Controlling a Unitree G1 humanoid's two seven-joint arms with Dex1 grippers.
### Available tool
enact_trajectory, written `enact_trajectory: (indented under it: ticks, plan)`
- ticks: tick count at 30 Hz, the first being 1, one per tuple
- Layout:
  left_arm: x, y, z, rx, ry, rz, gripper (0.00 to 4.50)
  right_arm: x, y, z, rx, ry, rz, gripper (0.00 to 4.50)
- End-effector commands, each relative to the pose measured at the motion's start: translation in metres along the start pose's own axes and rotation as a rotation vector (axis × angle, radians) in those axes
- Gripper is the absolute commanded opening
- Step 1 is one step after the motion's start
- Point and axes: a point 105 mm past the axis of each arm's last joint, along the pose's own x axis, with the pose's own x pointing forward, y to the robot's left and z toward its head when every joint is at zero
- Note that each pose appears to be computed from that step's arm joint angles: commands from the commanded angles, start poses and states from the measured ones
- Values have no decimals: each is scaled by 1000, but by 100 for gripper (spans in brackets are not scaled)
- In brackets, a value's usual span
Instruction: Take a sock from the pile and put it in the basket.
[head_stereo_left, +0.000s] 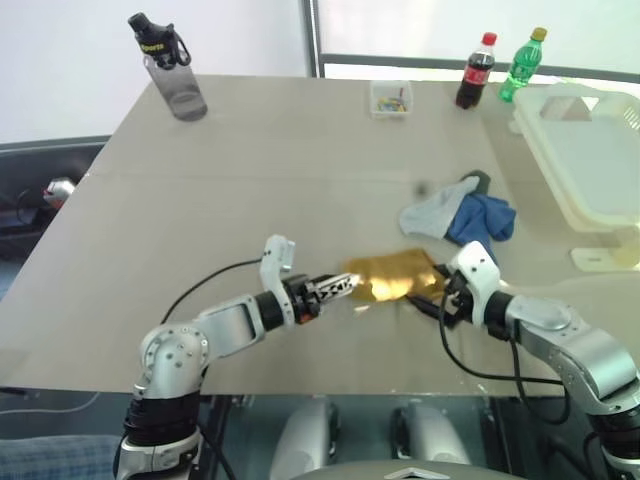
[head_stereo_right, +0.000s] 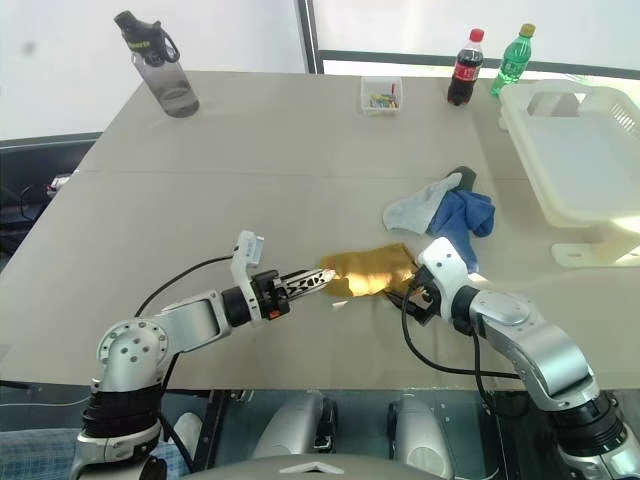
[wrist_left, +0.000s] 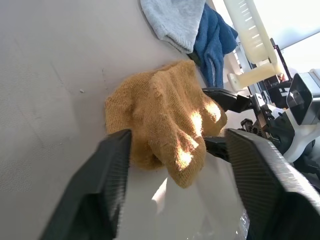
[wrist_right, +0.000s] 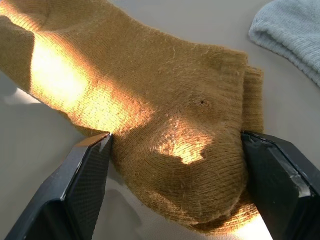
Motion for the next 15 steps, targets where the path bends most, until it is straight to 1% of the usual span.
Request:
enact_trajectory:
  ticks: [1,6,9,12,15]
  plan:
    - [-3,5,7,36,-29,41,446,-2,1,-3,9,4,3,419]
    - [-12,7,10,74,-41,51,446,-1,2,-4,14,8,6,419]
    - [-14,16,7,40,-38,85,446,-1,3,-5,17,10,10,419]
    - [-15,15,2,-2,-28,67,446,0,4,-5,17,11,14,419]
    - [-16,20,0,-20,-15,101,446,1,4,-5,19,11,14,419]
